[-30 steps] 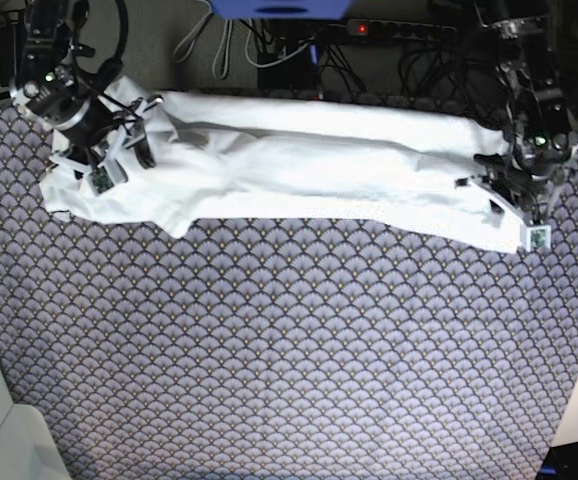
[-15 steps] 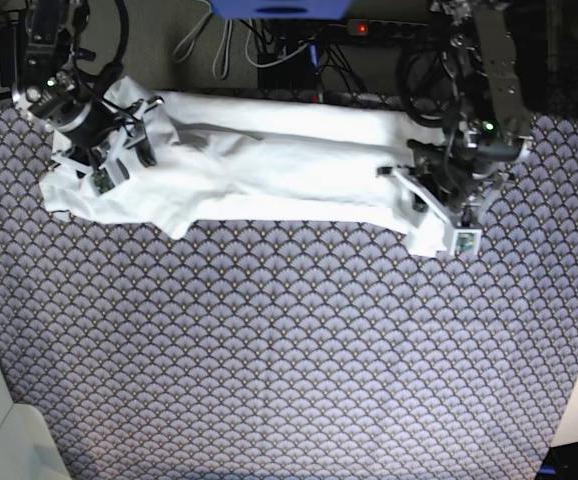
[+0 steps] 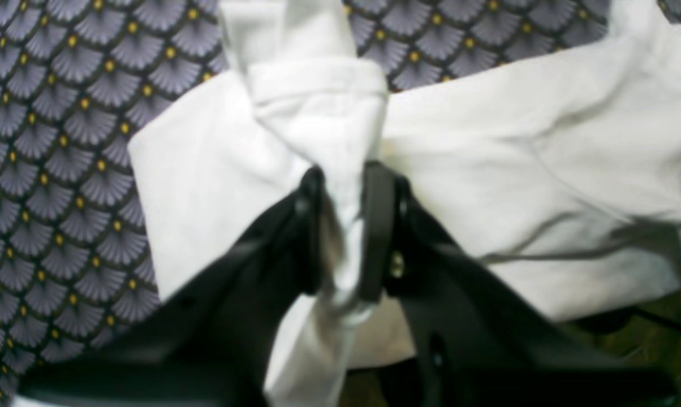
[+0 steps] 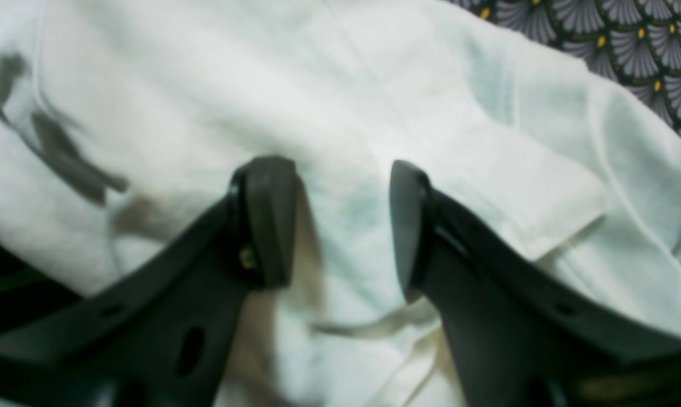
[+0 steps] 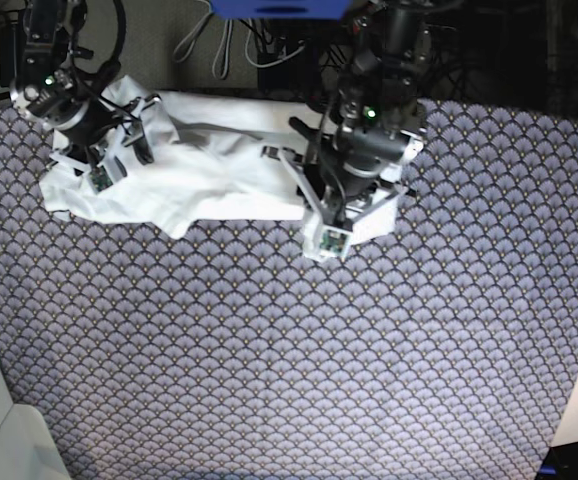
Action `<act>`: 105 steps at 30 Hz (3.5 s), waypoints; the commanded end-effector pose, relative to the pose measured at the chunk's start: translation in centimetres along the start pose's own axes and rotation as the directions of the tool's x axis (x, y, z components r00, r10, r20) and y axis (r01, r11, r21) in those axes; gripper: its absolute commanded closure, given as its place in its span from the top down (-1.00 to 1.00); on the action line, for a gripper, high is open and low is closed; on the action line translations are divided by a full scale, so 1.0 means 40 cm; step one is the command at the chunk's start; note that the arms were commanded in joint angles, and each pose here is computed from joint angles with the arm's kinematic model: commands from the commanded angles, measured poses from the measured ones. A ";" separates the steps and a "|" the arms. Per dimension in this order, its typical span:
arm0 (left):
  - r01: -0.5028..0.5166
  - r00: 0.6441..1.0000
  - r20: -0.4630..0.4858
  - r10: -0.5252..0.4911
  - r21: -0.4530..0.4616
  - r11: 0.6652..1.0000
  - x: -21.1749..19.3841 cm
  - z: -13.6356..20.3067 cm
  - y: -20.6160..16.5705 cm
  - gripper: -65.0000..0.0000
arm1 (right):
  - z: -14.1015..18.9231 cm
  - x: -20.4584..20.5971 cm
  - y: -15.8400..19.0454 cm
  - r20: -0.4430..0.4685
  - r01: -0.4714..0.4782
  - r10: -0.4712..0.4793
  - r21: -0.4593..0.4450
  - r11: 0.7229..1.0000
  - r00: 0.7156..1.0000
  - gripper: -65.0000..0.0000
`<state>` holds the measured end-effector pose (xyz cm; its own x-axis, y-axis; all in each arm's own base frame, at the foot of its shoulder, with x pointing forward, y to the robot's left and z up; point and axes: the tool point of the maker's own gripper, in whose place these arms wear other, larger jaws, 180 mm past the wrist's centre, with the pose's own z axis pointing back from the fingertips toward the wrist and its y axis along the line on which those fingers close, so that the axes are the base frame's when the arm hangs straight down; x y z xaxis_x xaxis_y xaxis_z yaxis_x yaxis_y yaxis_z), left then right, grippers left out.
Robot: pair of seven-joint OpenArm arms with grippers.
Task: Fold the T-shirt properly
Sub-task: 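Carry the shirt end with the left gripper toward the right gripper, then release the left gripper and adjust the right gripper's hold on the shirt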
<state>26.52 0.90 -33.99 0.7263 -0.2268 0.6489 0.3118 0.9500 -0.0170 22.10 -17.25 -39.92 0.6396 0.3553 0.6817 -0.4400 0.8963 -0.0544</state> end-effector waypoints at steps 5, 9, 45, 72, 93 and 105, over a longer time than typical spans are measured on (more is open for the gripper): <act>0.069 0.997 0.027 -0.067 -0.078 0.995 0.035 -0.022 -0.084 -0.99 | 0.009 0.024 -0.013 0.034 -0.009 0.010 -0.012 1.000 0.999 -0.12; 0.087 0.996 -0.002 -0.088 -0.095 0.992 0.017 -0.041 -0.103 -0.99 | 0.009 0.024 -0.013 0.034 -0.009 0.010 -0.012 1.000 0.999 -0.12; -0.141 0.989 -0.059 0.134 -0.129 0.982 0.003 -0.047 -0.188 -0.98 | 0.007 0.029 -0.013 0.039 -0.010 0.010 -0.012 1.000 0.999 -0.12; -0.276 0.944 0.061 0.326 -0.397 0.875 0.153 0.040 -0.209 -0.33 | 0.007 0.035 -0.015 0.047 -0.012 0.012 -0.014 1.000 0.999 -0.12; -0.486 0.871 -0.125 0.474 -0.090 0.869 -0.110 -0.037 0.220 -0.32 | 0.063 0.061 -0.150 0.085 0.019 -0.005 -0.164 0.986 0.996 0.37; -0.492 0.868 -0.124 0.482 -0.077 0.867 -0.106 -0.052 0.238 -0.32 | 0.082 -0.041 -0.259 0.050 0.157 -0.149 -0.259 0.953 0.988 0.64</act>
<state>26.64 10.38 -39.58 0.8758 0.2337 0.4224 -0.0584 0.9199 -0.3878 22.89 -27.60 -39.24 0.6966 0.1981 0.6896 -0.1596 0.9798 -0.1203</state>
